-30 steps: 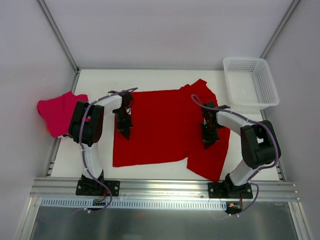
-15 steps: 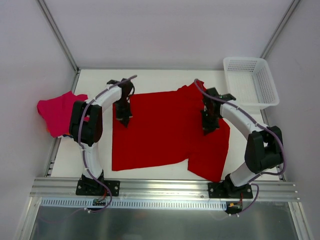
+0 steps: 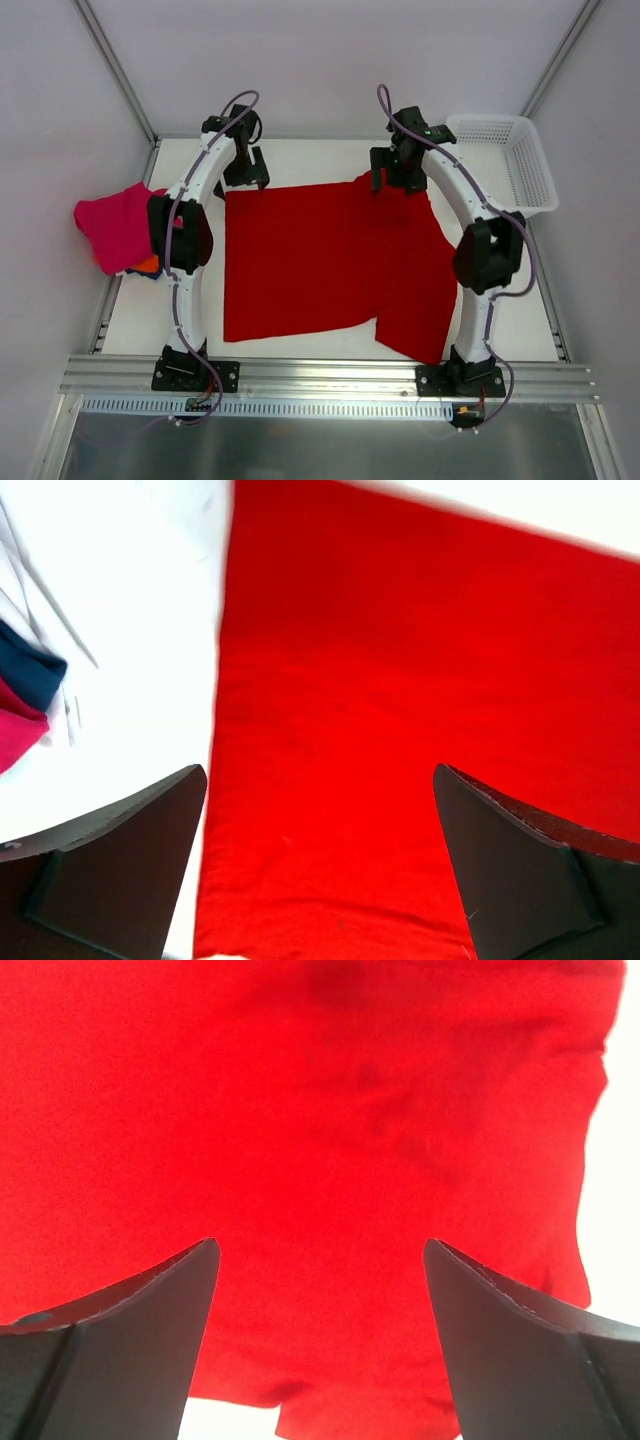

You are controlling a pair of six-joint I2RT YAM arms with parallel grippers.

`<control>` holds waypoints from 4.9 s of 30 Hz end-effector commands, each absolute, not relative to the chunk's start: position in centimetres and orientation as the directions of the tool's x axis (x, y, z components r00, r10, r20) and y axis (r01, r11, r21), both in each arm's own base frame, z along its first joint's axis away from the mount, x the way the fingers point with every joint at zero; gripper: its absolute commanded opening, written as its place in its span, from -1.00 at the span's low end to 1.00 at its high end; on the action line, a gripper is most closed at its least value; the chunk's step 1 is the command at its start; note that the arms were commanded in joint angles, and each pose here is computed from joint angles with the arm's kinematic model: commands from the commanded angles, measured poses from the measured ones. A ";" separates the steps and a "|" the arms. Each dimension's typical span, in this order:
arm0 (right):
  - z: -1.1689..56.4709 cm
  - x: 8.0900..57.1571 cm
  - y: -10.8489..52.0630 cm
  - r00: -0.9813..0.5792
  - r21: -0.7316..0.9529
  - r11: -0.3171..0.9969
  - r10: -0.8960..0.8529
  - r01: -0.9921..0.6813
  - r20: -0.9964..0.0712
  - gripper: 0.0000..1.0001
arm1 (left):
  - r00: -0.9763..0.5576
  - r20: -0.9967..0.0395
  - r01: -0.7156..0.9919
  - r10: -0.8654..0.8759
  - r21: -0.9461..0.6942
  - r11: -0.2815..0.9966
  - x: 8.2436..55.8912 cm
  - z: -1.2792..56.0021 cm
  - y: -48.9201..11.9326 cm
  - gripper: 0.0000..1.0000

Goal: Fold and stack the t-shirts
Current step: Fold the tshirt

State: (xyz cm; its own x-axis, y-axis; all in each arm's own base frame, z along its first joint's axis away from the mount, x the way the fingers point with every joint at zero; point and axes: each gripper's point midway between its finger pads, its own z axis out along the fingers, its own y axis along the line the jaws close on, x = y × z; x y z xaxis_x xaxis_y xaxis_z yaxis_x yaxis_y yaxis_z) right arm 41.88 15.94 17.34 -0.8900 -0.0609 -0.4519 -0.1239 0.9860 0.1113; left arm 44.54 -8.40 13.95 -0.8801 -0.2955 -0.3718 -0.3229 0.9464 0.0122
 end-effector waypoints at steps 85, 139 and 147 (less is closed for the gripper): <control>5.3 58.5 9.5 -0.846 0.333 0.934 0.282 0.133 -0.453 -0.54 | -0.693 -0.164 -0.667 -0.702 -0.222 0.711 52.2 2.8 -4.0 0.53; 16.8 47.4 8.4 -0.834 0.080 0.997 0.055 0.014 -0.549 -0.99 | -0.766 -0.291 -0.528 -0.573 -0.222 0.820 49.1 10.6 -3.8 -1.00; 18.2 45.1 8.1 -0.847 0.044 0.999 0.023 0.000 -0.531 -1.00 | -0.803 -0.266 -0.497 -0.533 -0.192 0.846 46.5 10.5 -4.7 -1.00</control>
State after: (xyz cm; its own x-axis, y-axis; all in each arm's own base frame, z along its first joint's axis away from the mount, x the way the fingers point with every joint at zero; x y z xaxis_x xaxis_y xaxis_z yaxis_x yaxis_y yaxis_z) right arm 47.02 8.56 15.00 -0.8615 0.0564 -0.5046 0.0182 0.9966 0.0803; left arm 47.59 -4.66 7.19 -0.7922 -0.5717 -0.2134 -0.5406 0.8197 -0.1892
